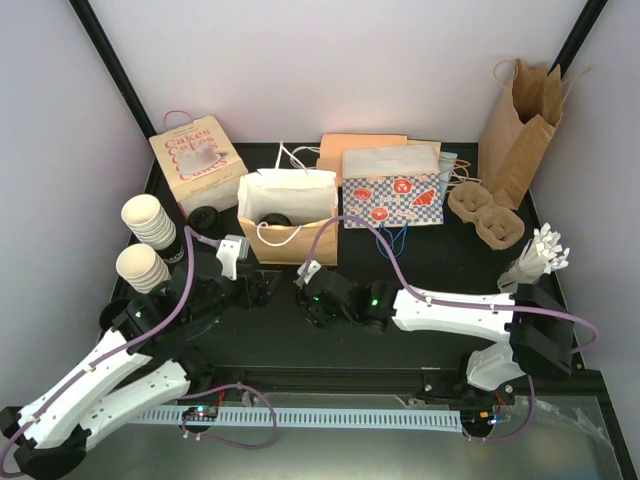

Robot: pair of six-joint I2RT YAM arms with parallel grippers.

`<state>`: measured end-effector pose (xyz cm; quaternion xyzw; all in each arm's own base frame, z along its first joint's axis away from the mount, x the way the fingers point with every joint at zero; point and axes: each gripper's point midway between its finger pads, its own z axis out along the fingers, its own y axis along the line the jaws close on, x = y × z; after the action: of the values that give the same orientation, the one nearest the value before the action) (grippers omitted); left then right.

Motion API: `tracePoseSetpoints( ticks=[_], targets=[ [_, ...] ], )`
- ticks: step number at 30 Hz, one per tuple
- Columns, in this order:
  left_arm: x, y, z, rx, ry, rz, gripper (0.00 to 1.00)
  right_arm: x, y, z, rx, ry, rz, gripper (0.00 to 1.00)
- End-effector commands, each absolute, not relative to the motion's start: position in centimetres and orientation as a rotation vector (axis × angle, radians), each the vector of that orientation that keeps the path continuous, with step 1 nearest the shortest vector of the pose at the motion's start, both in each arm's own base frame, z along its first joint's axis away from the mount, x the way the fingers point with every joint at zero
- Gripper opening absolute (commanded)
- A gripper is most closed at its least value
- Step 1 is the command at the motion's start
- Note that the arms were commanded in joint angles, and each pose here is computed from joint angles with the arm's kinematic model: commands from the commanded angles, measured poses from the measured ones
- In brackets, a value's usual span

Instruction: Pack the takeout coffee

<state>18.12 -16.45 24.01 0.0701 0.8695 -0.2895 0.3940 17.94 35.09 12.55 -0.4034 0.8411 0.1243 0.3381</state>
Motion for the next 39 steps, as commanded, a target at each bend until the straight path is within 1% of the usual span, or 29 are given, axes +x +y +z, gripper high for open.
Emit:
tracePoseSetpoints(
  ticks=[1,5,9,14,19,26,34,39],
  targets=[
    [18.2,-15.4,24.1,0.154,2.203,-0.690,0.87,17.7,32.0,10.3,-1.045,2.236,0.223,0.64],
    [18.4,-14.5,24.1,0.117,2.210,-0.648,0.87,17.6,31.9,9.6,-1.049,2.257,0.213,0.65],
    [18.3,-14.3,24.7,0.123,2.193,-0.650,0.87,17.6,31.9,9.6,-1.035,2.262,0.222,0.70],
    [17.9,-15.0,25.0,0.173,2.185,-0.690,0.87,17.5,31.9,10.8,-1.018,2.239,0.254,0.81],
    [17.5,-16.3,25.0,0.260,2.172,-0.746,0.87,17.8,32.2,12.4,-0.994,2.209,0.273,1.00],
    [16.9,-17.3,24.9,0.354,2.175,-0.783,0.88,18.6,33.3,15.0,-0.967,2.150,0.302,1.00],
    [16.8,-17.7,23.8,0.383,2.206,-0.780,0.88,18.6,34.0,16.8,-0.969,2.148,0.323,1.00],
    [16.5,-19.2,22.8,0.429,2.217,-0.860,0.90,18.1,33.4,18.4,-0.941,2.142,0.378,1.00]
  ],
)
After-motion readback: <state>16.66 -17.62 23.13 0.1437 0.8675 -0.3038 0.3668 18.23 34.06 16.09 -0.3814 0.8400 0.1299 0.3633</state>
